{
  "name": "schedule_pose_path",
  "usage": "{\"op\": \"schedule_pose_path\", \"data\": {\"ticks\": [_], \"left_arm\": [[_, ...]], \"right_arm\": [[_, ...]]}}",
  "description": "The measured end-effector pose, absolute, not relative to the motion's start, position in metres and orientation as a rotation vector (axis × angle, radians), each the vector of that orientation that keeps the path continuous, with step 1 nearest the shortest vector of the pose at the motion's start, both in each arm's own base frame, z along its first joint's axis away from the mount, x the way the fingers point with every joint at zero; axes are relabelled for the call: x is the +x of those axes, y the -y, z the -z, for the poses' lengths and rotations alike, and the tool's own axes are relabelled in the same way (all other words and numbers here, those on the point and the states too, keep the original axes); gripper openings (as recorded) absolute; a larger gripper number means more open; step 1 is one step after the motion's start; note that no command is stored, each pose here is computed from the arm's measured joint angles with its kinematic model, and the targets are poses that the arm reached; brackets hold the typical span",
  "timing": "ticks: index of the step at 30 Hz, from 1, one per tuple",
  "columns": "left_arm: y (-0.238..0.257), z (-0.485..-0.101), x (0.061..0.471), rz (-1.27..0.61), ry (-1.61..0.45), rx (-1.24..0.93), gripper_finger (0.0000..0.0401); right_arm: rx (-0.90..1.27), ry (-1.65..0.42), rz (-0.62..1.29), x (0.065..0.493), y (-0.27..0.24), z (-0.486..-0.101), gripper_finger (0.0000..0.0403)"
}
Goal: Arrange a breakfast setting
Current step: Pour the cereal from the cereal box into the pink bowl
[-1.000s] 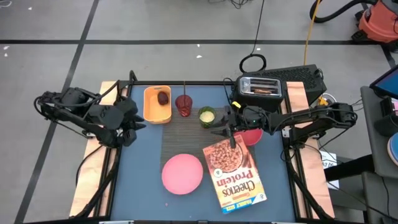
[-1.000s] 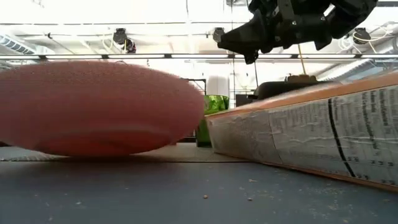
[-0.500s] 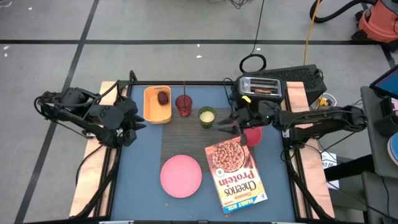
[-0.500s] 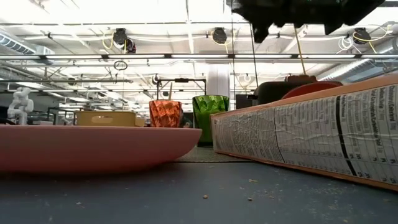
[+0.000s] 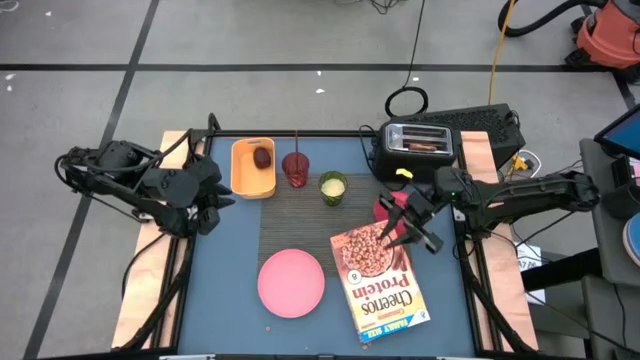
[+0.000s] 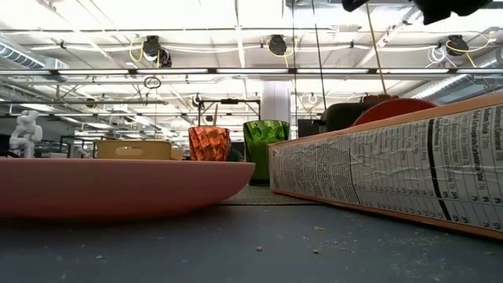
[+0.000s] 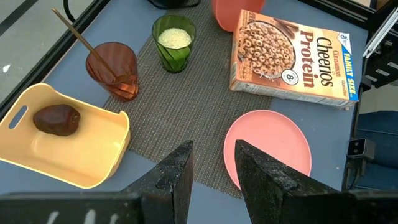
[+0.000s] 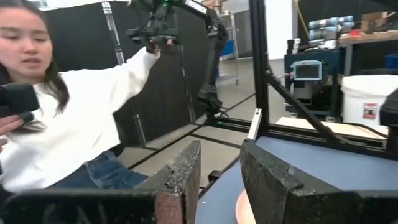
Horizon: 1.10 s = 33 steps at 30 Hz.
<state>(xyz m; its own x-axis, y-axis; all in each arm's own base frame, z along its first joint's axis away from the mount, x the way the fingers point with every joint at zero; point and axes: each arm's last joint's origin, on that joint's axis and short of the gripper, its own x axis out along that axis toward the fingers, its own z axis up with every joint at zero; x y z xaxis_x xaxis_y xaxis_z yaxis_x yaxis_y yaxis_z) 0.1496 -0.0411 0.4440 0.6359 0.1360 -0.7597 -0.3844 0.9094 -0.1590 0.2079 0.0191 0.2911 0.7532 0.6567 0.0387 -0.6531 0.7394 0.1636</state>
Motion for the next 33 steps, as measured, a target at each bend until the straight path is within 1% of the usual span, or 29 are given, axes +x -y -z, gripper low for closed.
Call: {"op": "schedule_pose_path", "data": {"ticks": [5, 7, 10, 15, 18, 20, 24, 27, 33], "left_arm": [[0.041, -0.444, 0.15, -0.303, -0.832, -0.322, 0.0124], [0.041, -0.444, 0.15, -0.303, -0.832, -0.322, 0.0124], [0.041, -0.444, 0.15, -0.304, -0.831, -0.322, 0.0124], [0.044, -0.443, 0.159, -0.298, -0.821, -0.301, 0.0124], [0.048, -0.441, 0.17, -0.282, -0.811, -0.259, 0.0124], [0.051, -0.439, 0.18, -0.272, -0.808, -0.225, 0.0124], [0.057, -0.432, 0.199, -0.25, -0.832, -0.157, 0.0124], [0.062, -0.423, 0.212, -0.253, -0.872, -0.125, 0.0124], [0.074, -0.405, 0.237, -0.26, -0.945, -0.089, 0.0124]], "right_arm": [[0.174, -0.031, -0.747, 0.208, -0.027, -0.29, 0.0107], [0.182, -0.034, -0.76, 0.208, -0.03, -0.29, 0.0118], [0.207, -0.038, -0.733, 0.208, -0.035, -0.29, 0.0151], [0.261, 0.027, -0.653, 0.208, -0.043, -0.297, 0.023], [0.264, 0.055, -0.704, 0.205, -0.053, -0.301, 0.0266], [0.252, 0.066, -0.749, 0.202, -0.062, -0.302, 0.028], [0.219, 0.081, -0.794, 0.196, -0.083, -0.302, 0.0284], [0.212, 0.085, -0.781, 0.19, -0.098, -0.302, 0.0278], [0.274, 0.007, -0.723, 0.176, -0.129, -0.294, 0.0266]]}}
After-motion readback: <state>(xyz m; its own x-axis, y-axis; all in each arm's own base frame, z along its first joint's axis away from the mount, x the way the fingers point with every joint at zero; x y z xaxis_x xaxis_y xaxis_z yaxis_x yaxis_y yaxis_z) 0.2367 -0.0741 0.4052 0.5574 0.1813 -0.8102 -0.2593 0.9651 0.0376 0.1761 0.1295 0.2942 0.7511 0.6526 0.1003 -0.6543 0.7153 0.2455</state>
